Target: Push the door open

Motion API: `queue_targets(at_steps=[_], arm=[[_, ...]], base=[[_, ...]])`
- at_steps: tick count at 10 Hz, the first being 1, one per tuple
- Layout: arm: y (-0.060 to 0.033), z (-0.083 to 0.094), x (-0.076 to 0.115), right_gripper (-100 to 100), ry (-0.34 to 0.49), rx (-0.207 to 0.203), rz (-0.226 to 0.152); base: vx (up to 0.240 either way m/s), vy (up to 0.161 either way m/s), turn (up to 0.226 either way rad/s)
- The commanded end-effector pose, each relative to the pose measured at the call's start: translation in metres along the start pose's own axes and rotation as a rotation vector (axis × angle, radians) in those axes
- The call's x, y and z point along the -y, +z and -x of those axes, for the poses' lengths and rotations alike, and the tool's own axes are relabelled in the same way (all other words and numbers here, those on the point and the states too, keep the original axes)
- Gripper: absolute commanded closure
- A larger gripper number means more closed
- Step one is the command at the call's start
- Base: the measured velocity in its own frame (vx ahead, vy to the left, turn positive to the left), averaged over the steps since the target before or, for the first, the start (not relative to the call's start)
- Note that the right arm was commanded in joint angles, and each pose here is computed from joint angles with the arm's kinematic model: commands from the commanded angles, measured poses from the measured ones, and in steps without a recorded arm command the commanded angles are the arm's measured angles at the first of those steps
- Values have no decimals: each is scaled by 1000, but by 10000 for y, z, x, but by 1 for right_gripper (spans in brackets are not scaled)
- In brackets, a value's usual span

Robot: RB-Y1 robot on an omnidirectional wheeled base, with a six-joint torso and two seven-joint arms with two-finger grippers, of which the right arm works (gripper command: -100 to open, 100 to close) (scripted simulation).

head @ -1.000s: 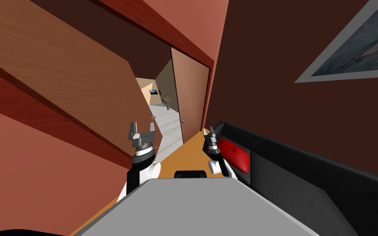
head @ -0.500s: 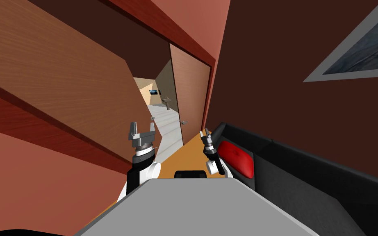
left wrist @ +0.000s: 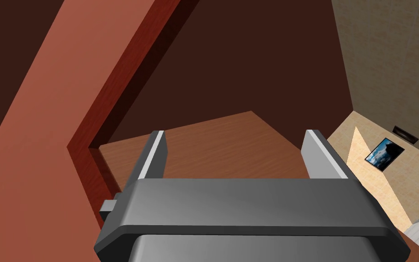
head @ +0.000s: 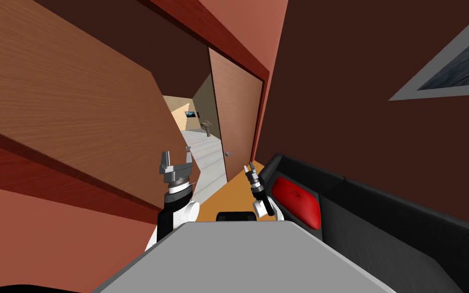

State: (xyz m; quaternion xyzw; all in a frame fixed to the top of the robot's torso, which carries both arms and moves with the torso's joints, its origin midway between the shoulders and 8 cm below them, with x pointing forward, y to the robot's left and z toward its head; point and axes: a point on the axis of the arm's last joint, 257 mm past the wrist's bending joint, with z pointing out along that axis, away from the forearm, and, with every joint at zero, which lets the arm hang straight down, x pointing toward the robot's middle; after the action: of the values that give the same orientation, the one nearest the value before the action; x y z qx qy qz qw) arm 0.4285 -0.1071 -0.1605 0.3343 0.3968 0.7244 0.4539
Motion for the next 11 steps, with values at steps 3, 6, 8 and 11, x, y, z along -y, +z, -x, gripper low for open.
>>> queue_targets(at_steps=[3,6,8,11], arm=[[-73,-129,327,-100,15,-41,-61],[-138,-239,582,-100,23,-75,-111],[-188,-306,742,-100,26,-98,-143],[-276,-395,973,-100,28,-132,-192]], base=[[103,2,5],[98,2,4],[95,9,4],[104,-6,5]])
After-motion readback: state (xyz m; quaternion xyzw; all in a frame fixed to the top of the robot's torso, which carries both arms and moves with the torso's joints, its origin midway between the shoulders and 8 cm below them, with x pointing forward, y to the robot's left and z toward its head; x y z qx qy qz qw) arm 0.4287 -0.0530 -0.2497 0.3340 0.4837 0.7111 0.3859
